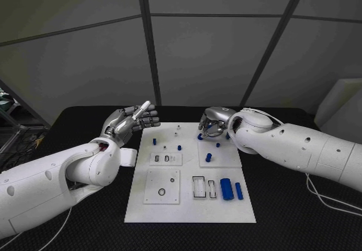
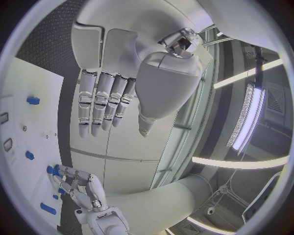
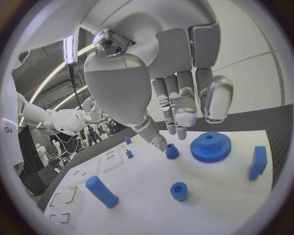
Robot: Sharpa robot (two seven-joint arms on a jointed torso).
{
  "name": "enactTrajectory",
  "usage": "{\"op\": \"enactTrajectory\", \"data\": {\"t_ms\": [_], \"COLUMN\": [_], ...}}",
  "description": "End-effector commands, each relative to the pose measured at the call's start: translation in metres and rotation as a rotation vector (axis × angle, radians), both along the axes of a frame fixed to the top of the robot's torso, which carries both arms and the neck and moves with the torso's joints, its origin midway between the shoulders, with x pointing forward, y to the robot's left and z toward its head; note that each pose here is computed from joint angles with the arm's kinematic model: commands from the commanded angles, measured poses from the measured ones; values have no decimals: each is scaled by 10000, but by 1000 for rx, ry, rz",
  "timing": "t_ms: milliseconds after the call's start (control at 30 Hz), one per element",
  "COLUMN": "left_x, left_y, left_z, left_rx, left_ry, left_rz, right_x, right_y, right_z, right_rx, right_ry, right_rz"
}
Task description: Assemble the parts on the task board
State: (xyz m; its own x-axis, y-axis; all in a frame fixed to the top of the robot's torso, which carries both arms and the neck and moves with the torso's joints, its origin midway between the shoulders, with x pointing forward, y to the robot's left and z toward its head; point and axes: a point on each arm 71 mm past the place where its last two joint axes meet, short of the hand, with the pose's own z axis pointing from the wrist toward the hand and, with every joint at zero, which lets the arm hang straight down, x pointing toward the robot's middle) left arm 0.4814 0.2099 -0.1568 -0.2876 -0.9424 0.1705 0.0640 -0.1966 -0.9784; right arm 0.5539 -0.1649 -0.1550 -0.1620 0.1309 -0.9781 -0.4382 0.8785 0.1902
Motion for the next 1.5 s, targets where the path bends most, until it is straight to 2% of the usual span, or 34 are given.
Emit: {"op": "enactTrajectory", "data": {"t_ms": [33, 1067, 1200, 1500], "left_x": [-3, 25, 28, 32], "left_y": [-23, 43, 50, 65], "left_z": [26, 89, 92, 95], "left_rx": [-2, 7, 8, 10], "left_ry": [-12, -32, -32, -32], "left_rz": [-18, -6, -5, -3], "right_x": [13, 78, 82, 53], "right_y": [12, 123, 125, 135], "right_z": [1, -84, -63, 68], "right_rx": [-32, -76, -58, 48], "right_ry": [6, 71, 46, -86], "right_rz": [-1, 6, 1, 2]}}
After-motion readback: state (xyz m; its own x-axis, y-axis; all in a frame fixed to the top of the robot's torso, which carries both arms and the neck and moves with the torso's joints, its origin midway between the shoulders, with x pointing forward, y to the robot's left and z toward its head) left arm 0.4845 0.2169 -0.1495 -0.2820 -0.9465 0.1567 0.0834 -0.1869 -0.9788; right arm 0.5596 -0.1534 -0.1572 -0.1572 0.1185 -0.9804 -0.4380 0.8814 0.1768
